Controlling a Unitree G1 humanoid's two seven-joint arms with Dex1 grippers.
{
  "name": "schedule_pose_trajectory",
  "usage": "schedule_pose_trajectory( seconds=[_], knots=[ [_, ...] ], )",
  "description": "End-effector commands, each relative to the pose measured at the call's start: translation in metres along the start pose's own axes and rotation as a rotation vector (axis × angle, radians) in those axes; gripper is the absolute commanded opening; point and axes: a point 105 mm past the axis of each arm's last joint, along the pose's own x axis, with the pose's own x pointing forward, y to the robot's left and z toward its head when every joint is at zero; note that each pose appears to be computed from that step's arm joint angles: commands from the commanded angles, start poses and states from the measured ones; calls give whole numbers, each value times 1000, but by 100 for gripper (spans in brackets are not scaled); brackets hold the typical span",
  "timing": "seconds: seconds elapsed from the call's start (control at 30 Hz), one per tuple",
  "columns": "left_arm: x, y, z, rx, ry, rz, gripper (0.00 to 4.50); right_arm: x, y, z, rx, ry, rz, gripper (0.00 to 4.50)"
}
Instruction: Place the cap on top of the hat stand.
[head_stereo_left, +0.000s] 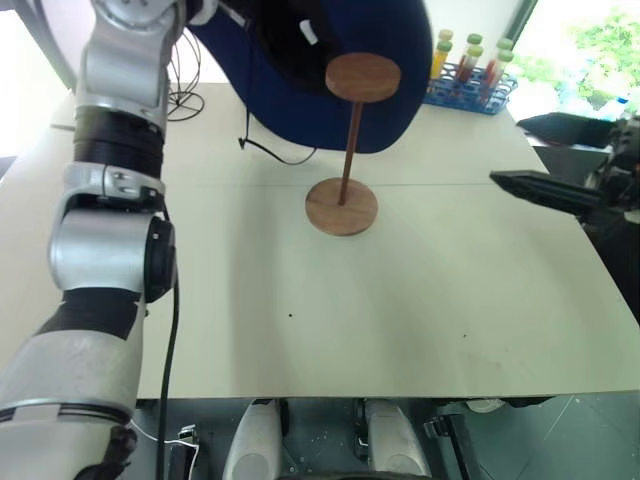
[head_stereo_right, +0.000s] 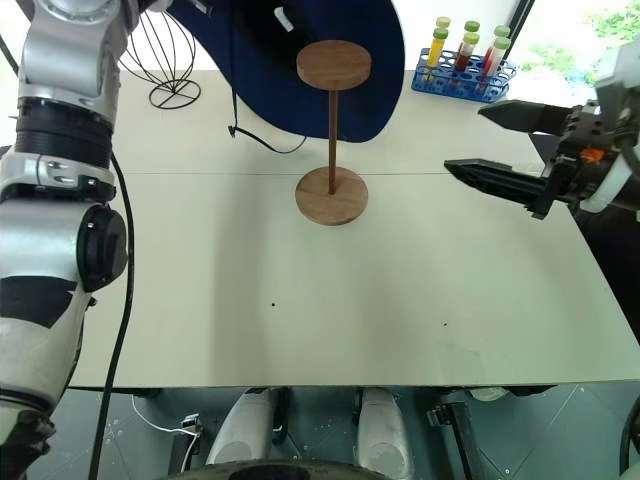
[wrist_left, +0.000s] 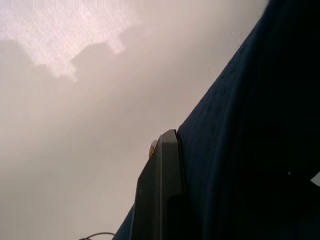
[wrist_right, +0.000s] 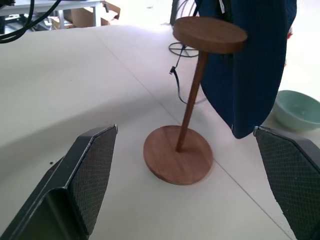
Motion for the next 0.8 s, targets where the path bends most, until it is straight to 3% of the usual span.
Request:
schedule_pose_trajectory(
  seconds=[0.03,0.23,0.53,0.8],
  knots=[
    [-1,18,52,-20,-180,61,5,-15,-5,17,-48,-25,-57,450],
    [-9,10,79,-84,-339,12,5,-27,-12,27,-40,-45,-121,450],
    [-61,-41,68,-99,-492,-254,5,-50,-17,40,9,-85,-207,450],
    [-103,-41,41,187,-537,-167,5,-52,-13,27,62,-64,-219,450]
  ],
)
